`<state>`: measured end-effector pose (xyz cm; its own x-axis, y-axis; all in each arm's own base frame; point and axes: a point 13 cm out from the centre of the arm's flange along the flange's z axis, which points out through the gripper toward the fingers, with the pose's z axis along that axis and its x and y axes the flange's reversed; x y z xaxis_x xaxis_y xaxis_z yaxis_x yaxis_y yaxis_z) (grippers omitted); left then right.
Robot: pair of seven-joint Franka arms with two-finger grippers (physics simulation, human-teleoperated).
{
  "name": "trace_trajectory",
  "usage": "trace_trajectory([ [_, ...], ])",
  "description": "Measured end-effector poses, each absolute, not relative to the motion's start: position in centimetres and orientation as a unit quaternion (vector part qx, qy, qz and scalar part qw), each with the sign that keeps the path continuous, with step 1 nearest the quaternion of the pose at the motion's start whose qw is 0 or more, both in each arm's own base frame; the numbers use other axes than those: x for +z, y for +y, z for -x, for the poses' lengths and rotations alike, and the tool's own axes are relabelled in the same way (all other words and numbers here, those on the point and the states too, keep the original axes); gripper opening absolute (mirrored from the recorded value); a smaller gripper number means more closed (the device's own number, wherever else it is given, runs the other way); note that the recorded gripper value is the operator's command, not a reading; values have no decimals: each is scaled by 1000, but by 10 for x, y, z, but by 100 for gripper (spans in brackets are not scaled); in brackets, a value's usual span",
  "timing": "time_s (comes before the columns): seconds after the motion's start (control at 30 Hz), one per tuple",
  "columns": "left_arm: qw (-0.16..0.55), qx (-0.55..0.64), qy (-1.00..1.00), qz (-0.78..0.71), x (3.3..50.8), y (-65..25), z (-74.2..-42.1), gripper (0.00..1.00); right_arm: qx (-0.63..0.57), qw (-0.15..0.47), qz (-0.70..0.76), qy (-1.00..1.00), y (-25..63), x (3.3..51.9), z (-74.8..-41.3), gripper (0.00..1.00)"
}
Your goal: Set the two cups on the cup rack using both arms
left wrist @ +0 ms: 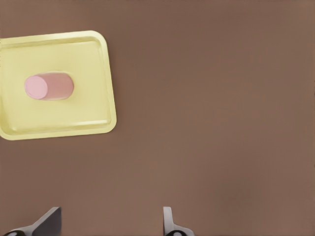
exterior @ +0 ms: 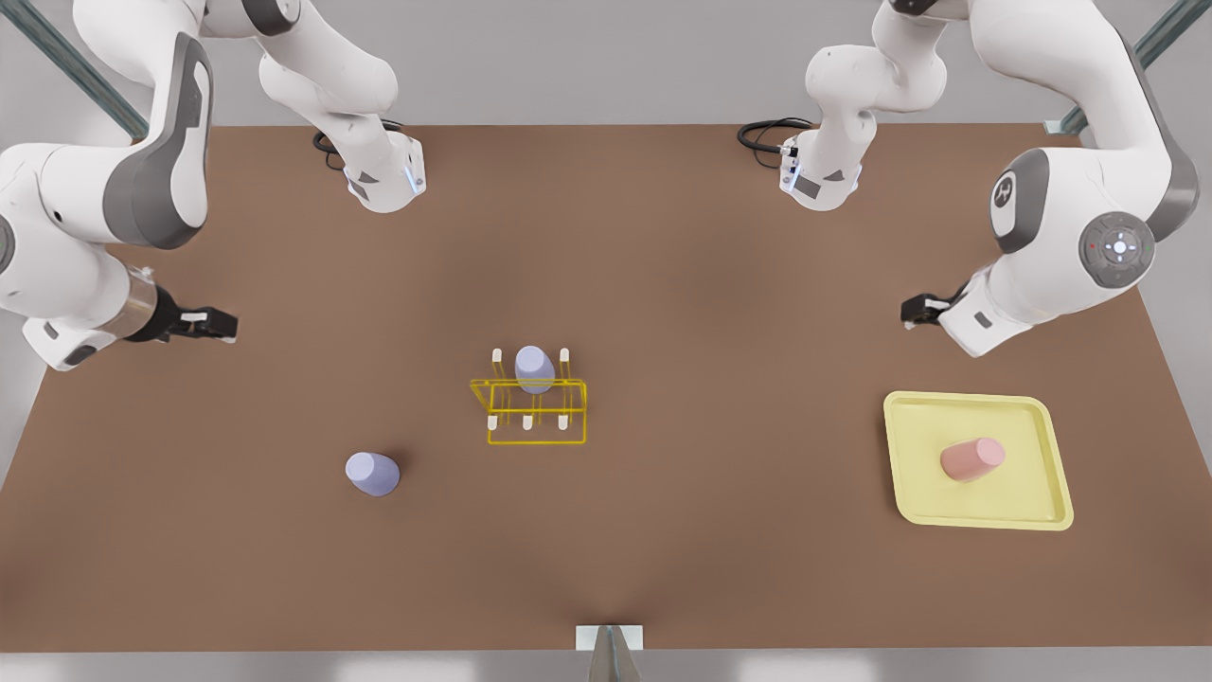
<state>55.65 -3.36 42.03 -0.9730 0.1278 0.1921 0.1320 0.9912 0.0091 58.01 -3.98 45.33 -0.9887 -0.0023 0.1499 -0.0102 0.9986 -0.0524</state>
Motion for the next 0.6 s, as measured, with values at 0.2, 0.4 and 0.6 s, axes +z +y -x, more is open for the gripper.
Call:
trace_trajectory([
  [0.2, 85, -9, -996, 20, 389, -4, -582, 100, 12, 108, -18, -994, -31, 373, -612, 100],
  [0.4, 83, 14, -992, -97, 237, 171, -639, 100, 1, 90, -57, -994, 16, 254, -668, 100],
  [0.6, 46, 24, -996, -70, 177, 184, -661, 100, -7, 31, -78, -996, 58, 201, -693, 100],
])
